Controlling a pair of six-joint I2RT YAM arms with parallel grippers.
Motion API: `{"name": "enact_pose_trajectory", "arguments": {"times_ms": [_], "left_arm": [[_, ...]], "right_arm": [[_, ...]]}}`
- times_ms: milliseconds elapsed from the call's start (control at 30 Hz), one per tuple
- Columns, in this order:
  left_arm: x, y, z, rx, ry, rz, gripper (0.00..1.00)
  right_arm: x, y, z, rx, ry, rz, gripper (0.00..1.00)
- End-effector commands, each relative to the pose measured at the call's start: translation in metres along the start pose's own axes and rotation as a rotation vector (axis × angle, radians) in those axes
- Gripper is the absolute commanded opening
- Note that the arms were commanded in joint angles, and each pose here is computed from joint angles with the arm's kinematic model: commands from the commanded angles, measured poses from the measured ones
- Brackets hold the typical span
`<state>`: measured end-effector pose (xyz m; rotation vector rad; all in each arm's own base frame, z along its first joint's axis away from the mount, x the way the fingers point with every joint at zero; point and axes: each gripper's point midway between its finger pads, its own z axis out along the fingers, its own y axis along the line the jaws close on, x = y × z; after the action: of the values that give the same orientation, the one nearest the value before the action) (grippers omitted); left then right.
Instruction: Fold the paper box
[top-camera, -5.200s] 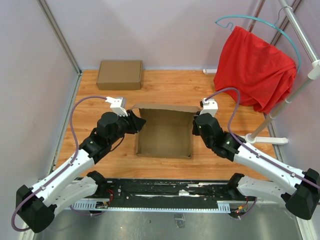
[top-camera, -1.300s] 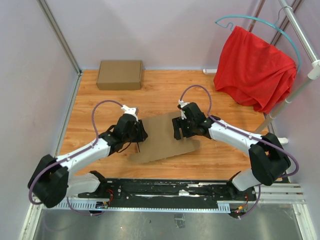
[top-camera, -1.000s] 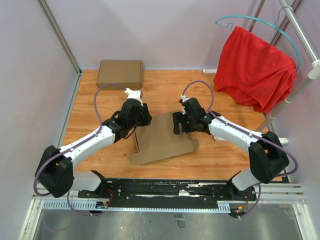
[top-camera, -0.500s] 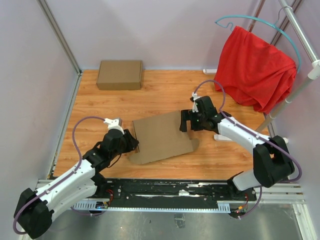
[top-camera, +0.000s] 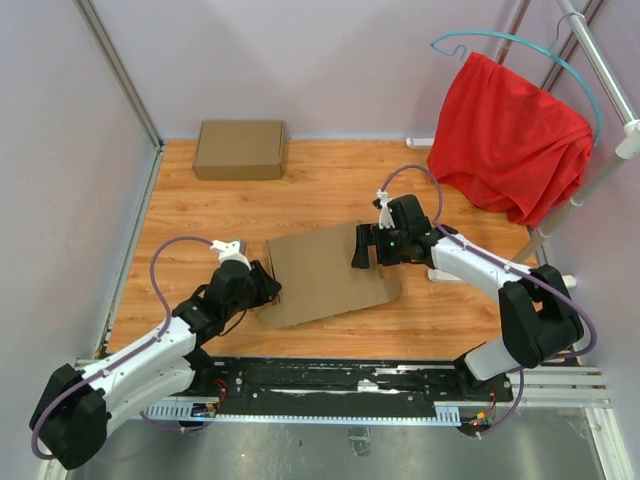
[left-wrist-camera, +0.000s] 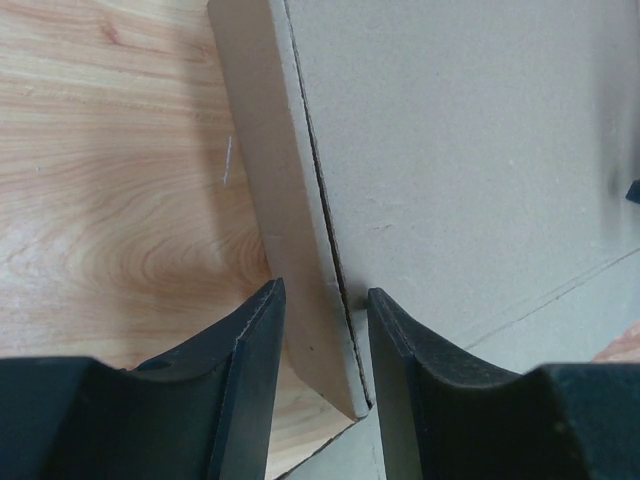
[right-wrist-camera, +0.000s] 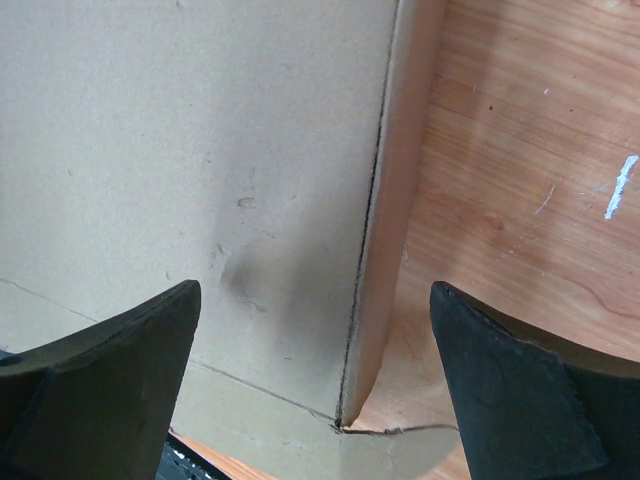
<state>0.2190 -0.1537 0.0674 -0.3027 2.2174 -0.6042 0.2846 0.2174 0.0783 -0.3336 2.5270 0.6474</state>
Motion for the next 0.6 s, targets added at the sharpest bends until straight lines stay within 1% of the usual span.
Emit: {"name": "enact_pose_trajectory", "arguments": {"times_ms": [0,233,333,433,567], "left_arm": [[-0.002,-0.005,0.011,0.01,-0.008,0.013,0.44],[-0.004,-0.012,0.027,-0.012,0.028,0.065,0.44],[-0.009,-0.021,0.033,0.004,0.028,0.076,0.44],[-0.022,-0.031,0.039,0.002,0.005,0.098,0.44],[-0.046,-0.044,0.05,-0.016,-0.035,0.164,0.45]], "right_arm": [[0.005,-0.003,0.001,-0.012,0.003,0.012,0.97],[0.008,0.001,0.001,-0.034,-0.001,0.026,0.95],[0.007,0.001,0.002,-0.036,-0.019,0.037,0.94],[0.0,0.002,0.004,-0.035,-0.043,0.045,0.94],[-0.019,0.005,0.011,-0.034,-0.069,0.058,0.93]]}}
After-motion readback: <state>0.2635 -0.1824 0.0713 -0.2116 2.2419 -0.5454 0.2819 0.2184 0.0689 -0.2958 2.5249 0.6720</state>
